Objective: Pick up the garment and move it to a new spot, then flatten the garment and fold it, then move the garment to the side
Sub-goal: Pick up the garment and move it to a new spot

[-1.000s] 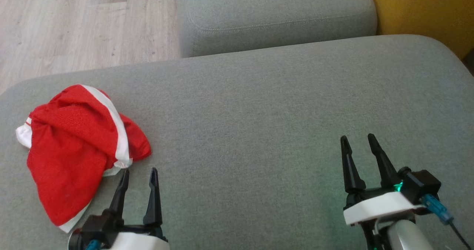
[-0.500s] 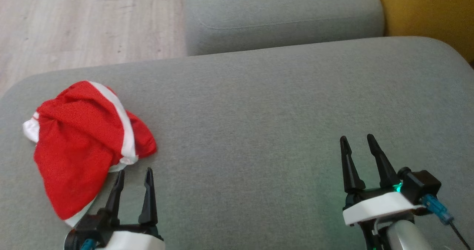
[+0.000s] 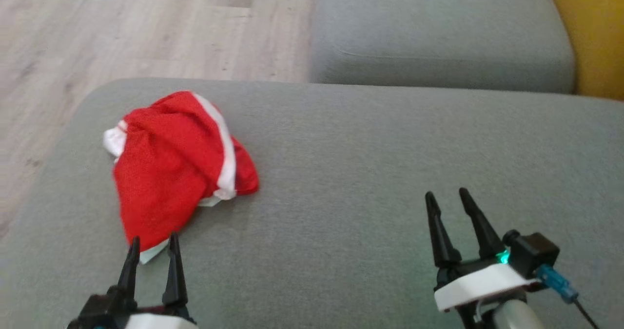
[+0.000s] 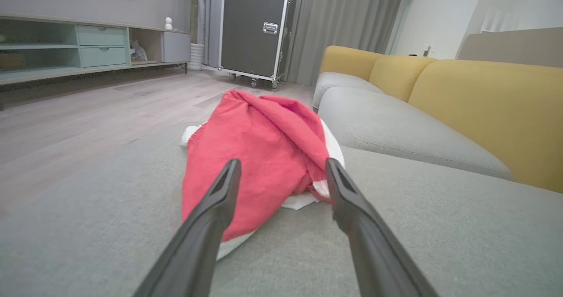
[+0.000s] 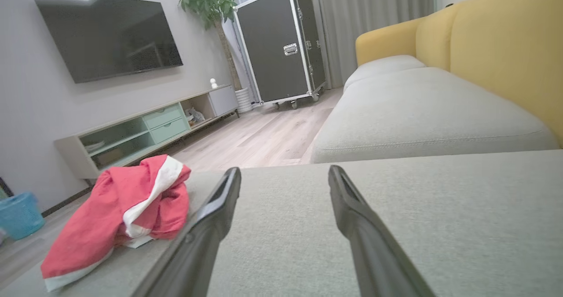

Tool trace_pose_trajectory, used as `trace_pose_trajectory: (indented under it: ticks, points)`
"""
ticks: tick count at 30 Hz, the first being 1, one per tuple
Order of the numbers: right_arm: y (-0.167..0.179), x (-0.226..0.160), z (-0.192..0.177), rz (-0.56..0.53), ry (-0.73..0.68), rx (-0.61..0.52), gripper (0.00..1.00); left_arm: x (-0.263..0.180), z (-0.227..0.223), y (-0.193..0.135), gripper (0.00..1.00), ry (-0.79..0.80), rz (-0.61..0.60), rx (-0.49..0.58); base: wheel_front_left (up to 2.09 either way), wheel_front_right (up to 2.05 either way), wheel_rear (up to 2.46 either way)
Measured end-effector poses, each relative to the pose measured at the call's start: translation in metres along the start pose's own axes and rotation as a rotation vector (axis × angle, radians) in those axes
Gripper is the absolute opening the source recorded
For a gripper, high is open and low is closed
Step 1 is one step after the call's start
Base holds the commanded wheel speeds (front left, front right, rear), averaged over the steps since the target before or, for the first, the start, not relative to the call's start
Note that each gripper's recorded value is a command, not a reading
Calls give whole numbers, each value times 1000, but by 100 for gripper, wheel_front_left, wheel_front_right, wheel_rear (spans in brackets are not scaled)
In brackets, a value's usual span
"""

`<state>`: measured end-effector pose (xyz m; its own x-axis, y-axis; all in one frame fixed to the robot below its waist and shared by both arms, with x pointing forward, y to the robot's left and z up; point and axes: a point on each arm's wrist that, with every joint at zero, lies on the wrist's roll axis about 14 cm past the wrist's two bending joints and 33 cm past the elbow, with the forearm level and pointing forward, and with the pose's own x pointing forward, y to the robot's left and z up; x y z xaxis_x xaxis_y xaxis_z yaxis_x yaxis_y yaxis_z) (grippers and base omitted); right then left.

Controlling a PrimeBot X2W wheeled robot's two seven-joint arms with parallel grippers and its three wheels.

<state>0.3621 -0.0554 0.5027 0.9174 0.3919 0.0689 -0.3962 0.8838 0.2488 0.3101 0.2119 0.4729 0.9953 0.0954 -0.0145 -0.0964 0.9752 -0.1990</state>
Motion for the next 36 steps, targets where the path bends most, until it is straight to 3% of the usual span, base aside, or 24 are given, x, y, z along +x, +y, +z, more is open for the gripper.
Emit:
trace_pose_trajectory:
  ticks: [12, 21, 31, 36]
  points:
    - [50, 8, -13, 153, 44, 17, 100, -43, 3, 47, 100, -30, 154, -8, 0, 0, 0]
    - [39, 7, -23, 117, 71, 47, 100, -36, 1, 49, 100, -5, 140, 48, 0, 0, 0]
    - [15, 16, -32, 57, 91, 69, 100, 54, 22, 44, 100, 126, -27, 304, 0, 0, 0]
    - [-4, 32, -35, 19, 89, 66, 100, 111, 16, 39, 100, 340, -91, 444, 0, 0, 0]
